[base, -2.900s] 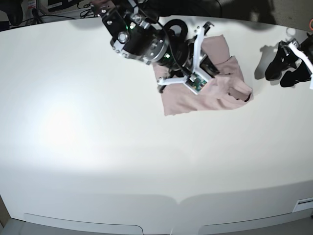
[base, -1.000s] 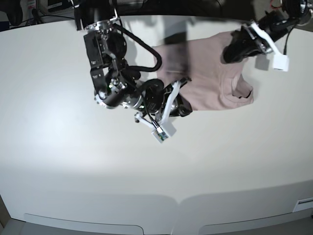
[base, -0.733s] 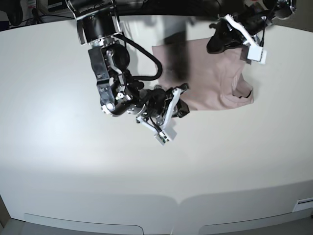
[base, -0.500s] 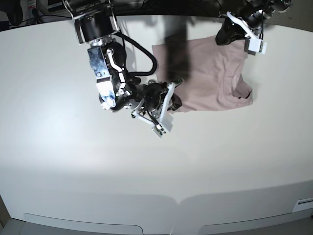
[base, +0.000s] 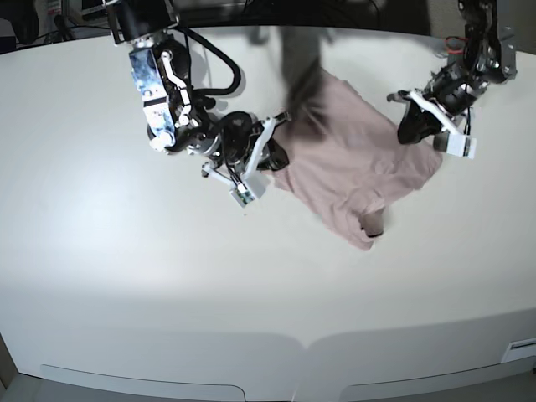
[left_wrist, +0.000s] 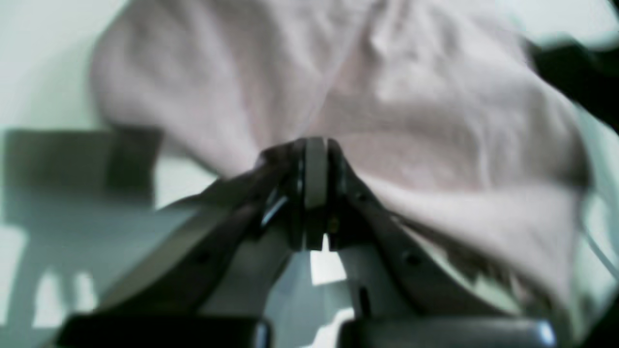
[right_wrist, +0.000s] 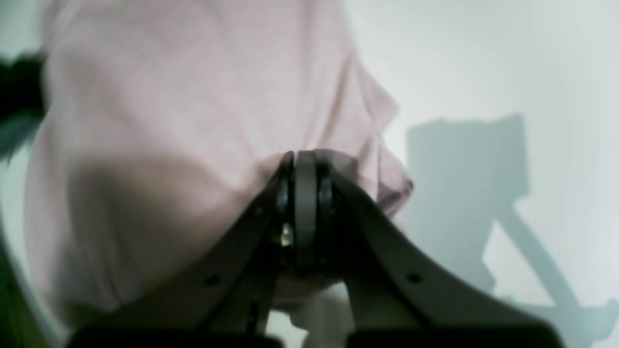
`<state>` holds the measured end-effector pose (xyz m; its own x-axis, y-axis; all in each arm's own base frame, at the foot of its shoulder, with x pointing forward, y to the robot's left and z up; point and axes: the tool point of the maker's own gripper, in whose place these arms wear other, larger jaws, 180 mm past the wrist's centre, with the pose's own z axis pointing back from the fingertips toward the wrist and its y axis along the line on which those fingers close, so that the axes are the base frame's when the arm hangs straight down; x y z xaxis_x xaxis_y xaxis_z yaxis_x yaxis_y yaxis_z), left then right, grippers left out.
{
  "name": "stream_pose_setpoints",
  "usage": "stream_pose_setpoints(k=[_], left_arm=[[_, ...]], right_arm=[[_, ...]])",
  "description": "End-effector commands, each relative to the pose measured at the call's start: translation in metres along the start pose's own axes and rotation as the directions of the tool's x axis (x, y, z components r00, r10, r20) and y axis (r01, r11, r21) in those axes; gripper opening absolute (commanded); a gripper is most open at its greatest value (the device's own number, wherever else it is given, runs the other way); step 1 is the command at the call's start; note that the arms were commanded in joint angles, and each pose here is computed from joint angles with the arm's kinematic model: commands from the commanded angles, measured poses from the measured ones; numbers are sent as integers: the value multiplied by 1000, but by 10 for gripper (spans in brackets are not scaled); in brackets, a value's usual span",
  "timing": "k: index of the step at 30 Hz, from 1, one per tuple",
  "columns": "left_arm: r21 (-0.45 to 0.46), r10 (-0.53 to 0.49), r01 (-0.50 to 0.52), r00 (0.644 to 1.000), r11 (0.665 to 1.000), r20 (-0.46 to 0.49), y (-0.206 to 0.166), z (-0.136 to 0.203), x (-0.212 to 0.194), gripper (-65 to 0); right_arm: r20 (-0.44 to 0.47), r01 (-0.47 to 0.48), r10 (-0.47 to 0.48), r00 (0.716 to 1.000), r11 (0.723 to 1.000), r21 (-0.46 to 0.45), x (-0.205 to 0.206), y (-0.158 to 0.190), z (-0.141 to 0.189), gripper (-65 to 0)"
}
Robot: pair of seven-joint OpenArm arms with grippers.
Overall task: Fold the T-shirt properly
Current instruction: 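Pull and flatten the shirt into a neat rectangle with both grippers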
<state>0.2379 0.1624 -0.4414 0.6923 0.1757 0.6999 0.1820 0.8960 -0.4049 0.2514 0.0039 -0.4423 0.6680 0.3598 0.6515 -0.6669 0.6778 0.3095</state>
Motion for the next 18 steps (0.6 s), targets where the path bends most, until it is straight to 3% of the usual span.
stream_pose_setpoints(k=[1, 5, 12, 18], left_arm=[[29, -30, 30, 999, 999, 14, 7, -2, 12, -650], [48, -107, 105, 993, 993, 49, 9, -13, 44, -650], [42, -150, 146, 978, 988, 143, 3, -26, 96, -650], [7, -136, 136, 983, 991, 121, -9, -46, 91, -650]], right_arm=[[-51, -21, 21, 999, 1000, -9, -14, 1, 4, -650], [-28, -6, 6, 1000, 1000, 13, -27, 21, 10, -650], [7, 60, -60, 998, 996, 64, -50, 56, 10, -650], [33, 77, -82, 996, 989, 125, -49, 90, 0, -650]])
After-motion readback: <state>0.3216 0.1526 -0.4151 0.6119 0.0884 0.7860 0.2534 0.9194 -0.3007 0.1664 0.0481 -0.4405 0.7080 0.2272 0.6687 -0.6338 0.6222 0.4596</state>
